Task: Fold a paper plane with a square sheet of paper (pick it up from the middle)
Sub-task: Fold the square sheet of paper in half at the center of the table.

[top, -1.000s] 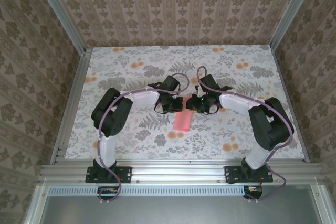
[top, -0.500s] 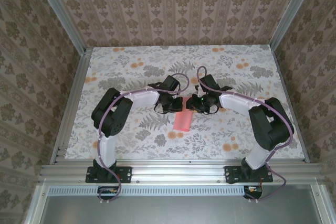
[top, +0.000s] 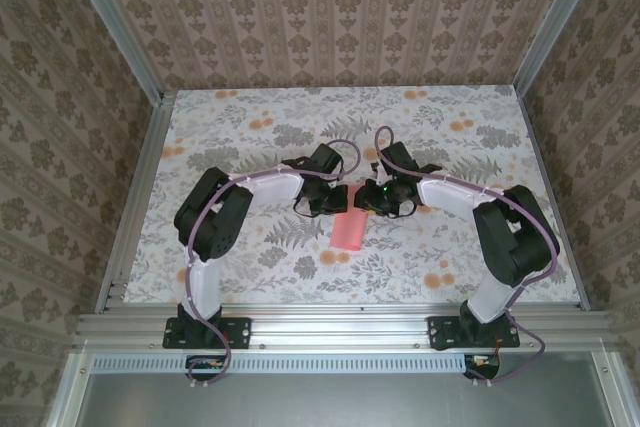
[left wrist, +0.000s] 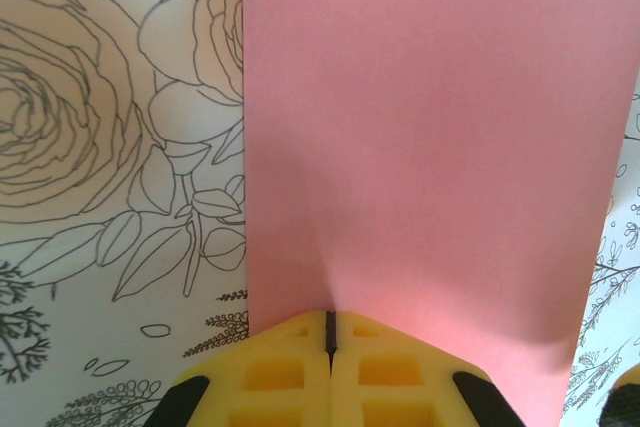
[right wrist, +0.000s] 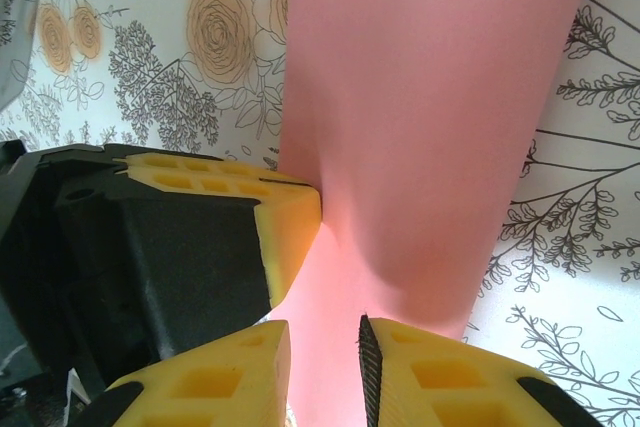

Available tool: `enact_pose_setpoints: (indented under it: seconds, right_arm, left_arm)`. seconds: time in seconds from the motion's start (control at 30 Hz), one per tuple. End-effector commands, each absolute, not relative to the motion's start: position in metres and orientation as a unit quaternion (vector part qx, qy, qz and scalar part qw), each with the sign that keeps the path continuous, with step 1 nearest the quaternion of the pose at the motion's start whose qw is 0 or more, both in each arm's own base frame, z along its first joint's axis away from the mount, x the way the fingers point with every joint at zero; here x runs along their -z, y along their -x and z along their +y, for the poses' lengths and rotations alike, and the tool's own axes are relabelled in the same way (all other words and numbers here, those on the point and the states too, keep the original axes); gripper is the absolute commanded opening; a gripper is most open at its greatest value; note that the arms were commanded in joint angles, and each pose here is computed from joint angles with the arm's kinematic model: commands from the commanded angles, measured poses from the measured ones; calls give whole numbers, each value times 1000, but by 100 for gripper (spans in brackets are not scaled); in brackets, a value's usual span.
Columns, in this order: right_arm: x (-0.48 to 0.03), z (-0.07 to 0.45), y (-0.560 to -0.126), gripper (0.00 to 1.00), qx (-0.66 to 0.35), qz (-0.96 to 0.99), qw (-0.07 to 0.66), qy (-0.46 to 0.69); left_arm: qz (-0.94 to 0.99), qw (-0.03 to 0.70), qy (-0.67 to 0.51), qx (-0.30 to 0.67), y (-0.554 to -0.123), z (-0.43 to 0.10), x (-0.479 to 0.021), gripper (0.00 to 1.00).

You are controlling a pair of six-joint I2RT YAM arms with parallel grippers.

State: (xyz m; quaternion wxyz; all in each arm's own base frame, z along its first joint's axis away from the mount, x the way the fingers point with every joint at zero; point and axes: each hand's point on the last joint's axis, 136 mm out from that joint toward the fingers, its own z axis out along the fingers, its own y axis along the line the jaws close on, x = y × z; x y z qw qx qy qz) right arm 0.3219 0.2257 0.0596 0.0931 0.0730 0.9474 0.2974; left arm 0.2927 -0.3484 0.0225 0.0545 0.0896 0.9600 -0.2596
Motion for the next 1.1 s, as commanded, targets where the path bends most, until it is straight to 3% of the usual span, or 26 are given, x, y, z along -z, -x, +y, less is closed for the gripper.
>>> enact_pose_setpoints:
  seconds: [0.0, 1.07]
  right_arm:
    - [-53, 224, -320, 28, -286, 952, 78, -79]
    - [-66, 227, -319, 29, -300, 948, 83, -67]
  left_arm:
    - [965, 40, -102, 239, -286, -344, -13, 2]
    - [966, 33, -103, 235, -285, -344, -8, 2]
